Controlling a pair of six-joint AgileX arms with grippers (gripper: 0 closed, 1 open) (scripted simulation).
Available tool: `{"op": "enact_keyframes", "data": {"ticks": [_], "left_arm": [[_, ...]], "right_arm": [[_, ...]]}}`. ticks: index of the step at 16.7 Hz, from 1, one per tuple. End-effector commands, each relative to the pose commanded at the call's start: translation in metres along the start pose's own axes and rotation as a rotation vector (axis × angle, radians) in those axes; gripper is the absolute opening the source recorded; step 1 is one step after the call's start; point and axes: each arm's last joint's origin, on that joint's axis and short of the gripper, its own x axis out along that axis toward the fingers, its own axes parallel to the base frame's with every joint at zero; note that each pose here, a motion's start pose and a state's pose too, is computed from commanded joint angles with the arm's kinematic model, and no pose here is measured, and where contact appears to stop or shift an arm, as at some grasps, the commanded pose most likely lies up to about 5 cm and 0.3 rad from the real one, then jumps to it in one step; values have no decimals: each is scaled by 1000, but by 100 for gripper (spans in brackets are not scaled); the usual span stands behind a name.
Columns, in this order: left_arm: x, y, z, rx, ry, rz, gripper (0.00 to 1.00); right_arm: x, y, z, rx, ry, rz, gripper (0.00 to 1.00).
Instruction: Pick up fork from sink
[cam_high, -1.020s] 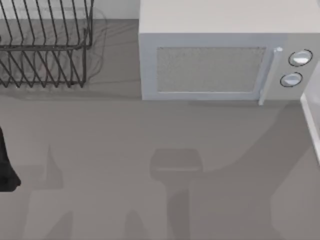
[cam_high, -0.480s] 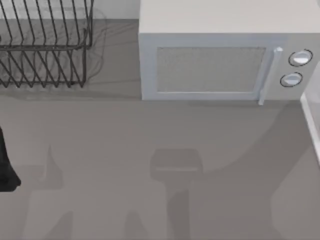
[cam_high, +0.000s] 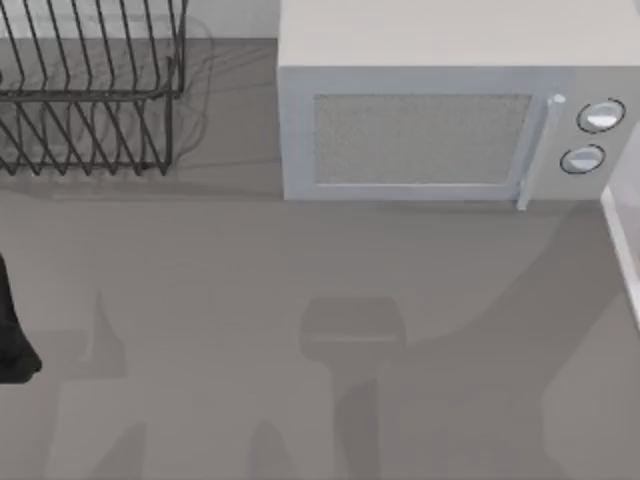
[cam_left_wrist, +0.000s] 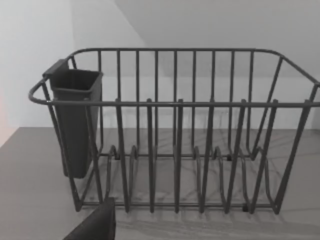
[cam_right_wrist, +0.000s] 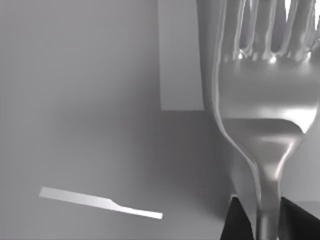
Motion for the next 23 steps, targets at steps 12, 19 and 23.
{"op": "enact_keyframes", "data": {"ticks": [12, 19, 23], "left_arm": [[0, 0, 0, 0, 0, 0, 100], [0, 0, 0, 0, 0, 0, 100], [0, 0, 0, 0, 0, 0, 100]], "right_arm": [[-149, -1, 9, 7, -34, 3, 0], [-172, 1, 6, 7, -46, 1, 0], [-205, 23, 5, 25, -117, -22, 0]]}}
